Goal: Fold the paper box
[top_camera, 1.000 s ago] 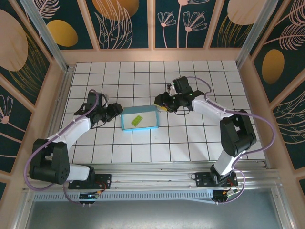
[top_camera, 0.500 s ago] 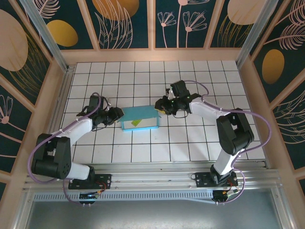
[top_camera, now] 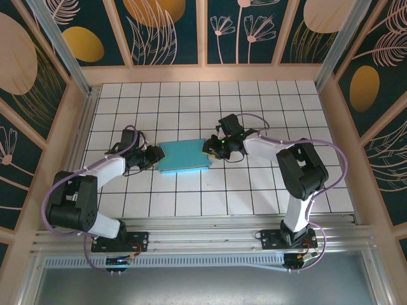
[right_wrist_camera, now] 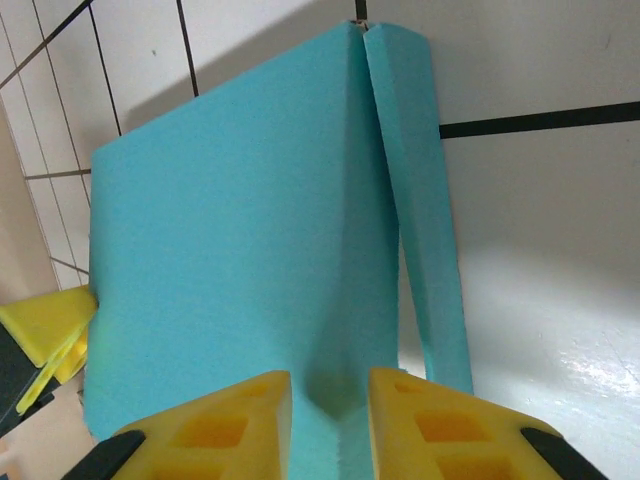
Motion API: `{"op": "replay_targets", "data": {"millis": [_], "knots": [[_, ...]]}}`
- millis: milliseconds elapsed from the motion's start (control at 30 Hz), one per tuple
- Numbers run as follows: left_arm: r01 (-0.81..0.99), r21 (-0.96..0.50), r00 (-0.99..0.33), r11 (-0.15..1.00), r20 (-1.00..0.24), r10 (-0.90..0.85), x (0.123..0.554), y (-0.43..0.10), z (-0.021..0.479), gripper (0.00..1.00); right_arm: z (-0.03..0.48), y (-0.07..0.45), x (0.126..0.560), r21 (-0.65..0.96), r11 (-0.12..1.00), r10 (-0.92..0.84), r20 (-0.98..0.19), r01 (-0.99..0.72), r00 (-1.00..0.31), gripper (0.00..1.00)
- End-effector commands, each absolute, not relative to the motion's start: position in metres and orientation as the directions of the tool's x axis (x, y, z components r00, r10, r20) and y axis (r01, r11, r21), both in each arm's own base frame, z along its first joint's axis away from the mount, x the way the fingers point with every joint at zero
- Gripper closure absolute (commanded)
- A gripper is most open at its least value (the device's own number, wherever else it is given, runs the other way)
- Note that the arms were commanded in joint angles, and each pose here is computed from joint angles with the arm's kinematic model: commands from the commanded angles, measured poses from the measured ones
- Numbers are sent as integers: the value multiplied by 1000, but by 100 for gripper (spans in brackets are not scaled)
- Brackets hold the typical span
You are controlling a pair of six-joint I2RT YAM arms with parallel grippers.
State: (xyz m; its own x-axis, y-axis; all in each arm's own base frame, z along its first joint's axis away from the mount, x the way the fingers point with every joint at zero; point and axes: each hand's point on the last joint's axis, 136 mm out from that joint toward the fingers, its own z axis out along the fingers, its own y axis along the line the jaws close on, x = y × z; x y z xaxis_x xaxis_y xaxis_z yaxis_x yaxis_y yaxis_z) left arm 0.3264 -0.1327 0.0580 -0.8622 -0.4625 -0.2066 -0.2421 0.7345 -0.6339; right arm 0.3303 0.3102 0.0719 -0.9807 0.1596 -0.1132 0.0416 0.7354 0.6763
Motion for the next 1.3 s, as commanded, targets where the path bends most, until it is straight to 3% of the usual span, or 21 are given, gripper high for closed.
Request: {"op": "replay_targets", "data": {"millis": [0,200,333,467,633,933,1100,1267], "knots": [[-261,-609,-864,749,-198,-463,322,-129,49,67,72,305,332,647,762,160,-150,25,-976,71],[-232,-556,-826,798,-320,-464,336,-113,81,54,109,304,342,663,748,186,-222,-8,-957,67],[-225,-540,-827,811,-335,-452,337,-111,91,53,125,300,346,655,756,207,-257,-12,-944,66],[-216,-586,-863,781,-260,-434,327,-124,87,55,123,300,332,648,762,193,-230,-2,-954,65],[-228,-533,-891,815,-223,-395,310,-120,75,56,119,302,312,631,775,162,-207,-5,-965,62],[-195,-561,-913,805,-196,-358,301,-145,59,66,88,298,306,548,836,149,-222,3,-963,66],[-197,-558,-916,806,-188,-353,299,-148,47,74,82,306,306,575,818,144,-211,-4,-967,71],[-203,-528,-914,825,-199,-353,298,-142,38,74,68,304,307,557,830,154,-208,13,-966,75]]}}
